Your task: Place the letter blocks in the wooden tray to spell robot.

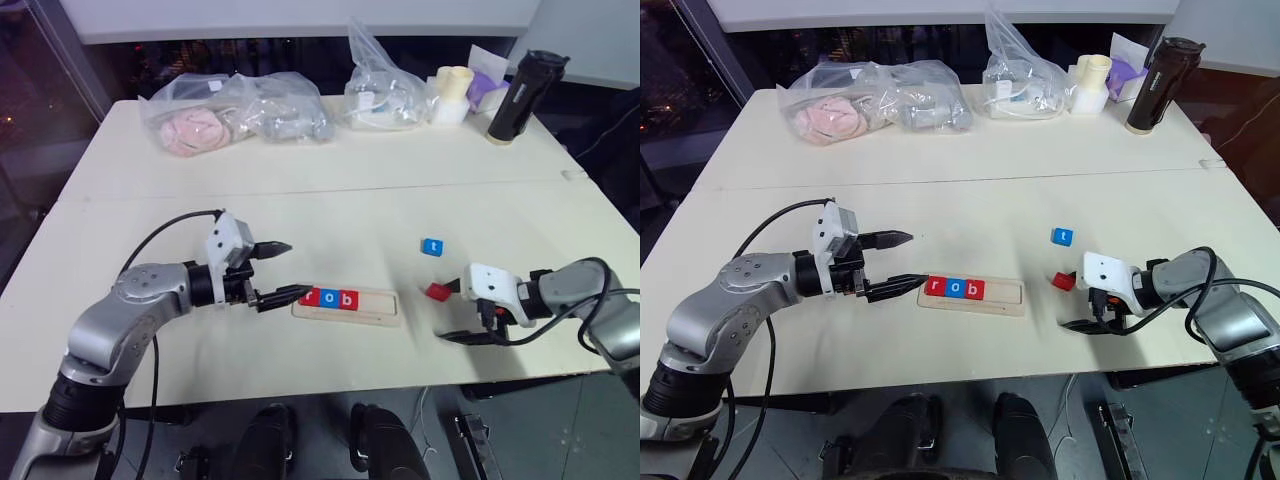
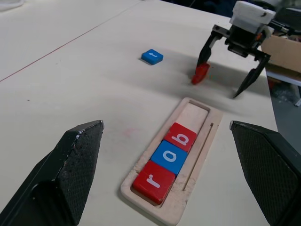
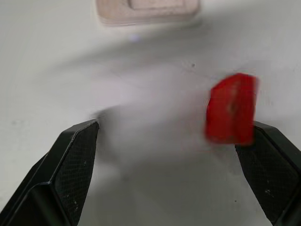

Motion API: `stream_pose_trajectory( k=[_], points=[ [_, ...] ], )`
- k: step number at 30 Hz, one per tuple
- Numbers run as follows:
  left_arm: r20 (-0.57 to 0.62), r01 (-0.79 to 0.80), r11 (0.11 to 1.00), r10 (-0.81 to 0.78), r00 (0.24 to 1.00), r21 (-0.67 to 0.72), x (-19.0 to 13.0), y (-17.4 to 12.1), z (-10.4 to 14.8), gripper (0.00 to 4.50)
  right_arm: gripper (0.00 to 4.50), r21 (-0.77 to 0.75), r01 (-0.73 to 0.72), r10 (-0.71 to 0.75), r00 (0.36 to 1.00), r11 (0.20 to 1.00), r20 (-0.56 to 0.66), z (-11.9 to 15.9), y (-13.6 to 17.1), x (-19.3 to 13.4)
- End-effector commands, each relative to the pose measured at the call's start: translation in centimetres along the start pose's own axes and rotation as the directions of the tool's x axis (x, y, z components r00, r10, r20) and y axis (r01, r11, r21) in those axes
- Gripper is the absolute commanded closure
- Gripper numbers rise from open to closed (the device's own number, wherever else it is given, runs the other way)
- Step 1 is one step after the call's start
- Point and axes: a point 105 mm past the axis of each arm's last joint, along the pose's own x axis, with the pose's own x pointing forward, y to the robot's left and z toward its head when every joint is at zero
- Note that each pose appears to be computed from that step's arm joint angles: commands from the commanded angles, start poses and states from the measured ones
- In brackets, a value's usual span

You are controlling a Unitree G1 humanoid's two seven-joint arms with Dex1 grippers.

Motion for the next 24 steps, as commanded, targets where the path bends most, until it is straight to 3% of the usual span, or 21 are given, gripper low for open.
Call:
stream_pose_trajectory(
  k=[1,24],
  points=[
    [0.017,-0.002,1.000,0.002,1.000,0.027,-0.3,-0.2,0.8,0.00,0.04,-0.022,0.036,-0.036,0.999,0.999,0.011,0.5,-0.9,-0.6],
    [0.020,0.006,1.000,-0.007,1.000,0.024,0.0,-0.2,0.8,0.00,0.04,-0.060,0.024,-0.020,0.998,0.998,0.051,3.9,0.6,-2.2]
  ],
)
